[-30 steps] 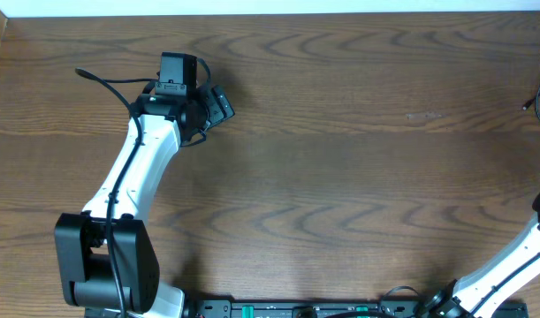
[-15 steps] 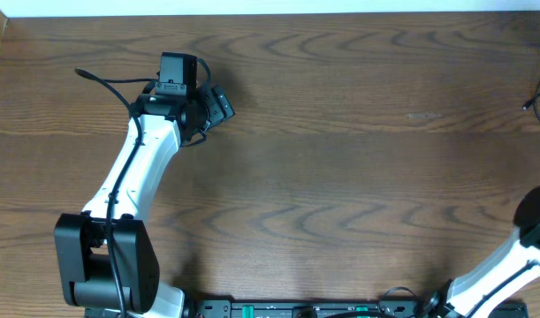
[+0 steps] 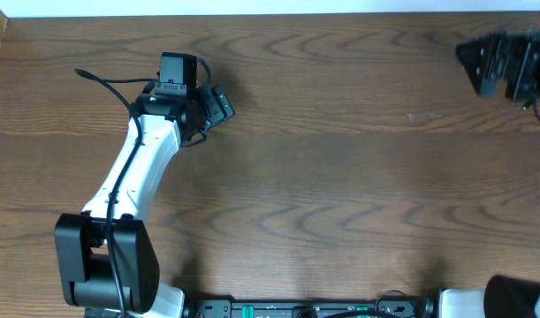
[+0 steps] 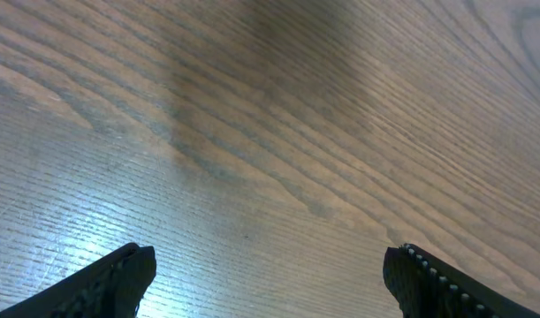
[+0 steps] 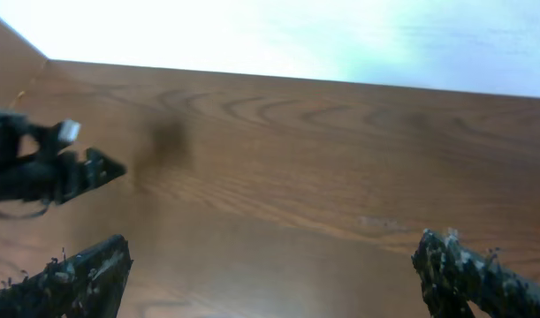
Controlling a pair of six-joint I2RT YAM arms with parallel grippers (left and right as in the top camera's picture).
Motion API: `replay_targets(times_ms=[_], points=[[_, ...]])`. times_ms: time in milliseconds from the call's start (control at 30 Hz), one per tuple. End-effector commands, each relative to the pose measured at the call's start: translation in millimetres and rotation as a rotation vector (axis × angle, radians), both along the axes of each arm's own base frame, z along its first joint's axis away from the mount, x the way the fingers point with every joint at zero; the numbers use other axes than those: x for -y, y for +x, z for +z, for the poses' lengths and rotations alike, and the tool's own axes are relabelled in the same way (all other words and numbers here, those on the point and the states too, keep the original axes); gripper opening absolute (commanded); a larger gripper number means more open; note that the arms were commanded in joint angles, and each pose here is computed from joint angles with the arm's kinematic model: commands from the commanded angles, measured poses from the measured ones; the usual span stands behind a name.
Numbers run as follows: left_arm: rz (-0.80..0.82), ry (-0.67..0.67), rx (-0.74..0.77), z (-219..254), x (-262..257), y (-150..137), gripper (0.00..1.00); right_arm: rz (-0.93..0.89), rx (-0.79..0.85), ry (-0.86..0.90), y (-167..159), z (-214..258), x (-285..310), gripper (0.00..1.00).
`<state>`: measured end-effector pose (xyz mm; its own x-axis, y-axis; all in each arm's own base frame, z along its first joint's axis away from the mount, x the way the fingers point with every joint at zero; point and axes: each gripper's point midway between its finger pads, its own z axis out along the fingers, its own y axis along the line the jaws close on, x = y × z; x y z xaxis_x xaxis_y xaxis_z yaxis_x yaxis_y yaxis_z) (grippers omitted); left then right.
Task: Untangle cables
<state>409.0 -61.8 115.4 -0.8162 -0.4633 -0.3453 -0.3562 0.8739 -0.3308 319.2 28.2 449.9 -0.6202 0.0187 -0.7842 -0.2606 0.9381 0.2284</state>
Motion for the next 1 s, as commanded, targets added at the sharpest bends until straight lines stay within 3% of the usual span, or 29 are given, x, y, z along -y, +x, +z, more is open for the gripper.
replay_targets(times_ms=[0,267,533,733,967], points=[[-0.01,0.013,0.003,0.4,-1.9,1.3,0.88,0.027,0.034,-0.014,-19.2,10.4,-7.7,0.99],[-0.01,0.013,0.003,0.4,-1.9,1.3,0.88,-0.037,0.024,-0.067,-54.8,12.3,0.2,0.99],[-0.01,0.013,0.003,0.4,-1.9,1.3,0.88,-0.166,0.007,-0.174,-55.3,0.8,28.0,0.99],[-0.01,0.013,0.003,0.4,-1.9,1.3,0.88,-0.174,0.148,-0.244,-43.4,-11.3,35.2,0.99],[-0.01,0.013,0.003,0.4,-1.9,1.3,0.88,-0.157,0.363,-0.326,-35.2,-58.0,36.3,0.99]])
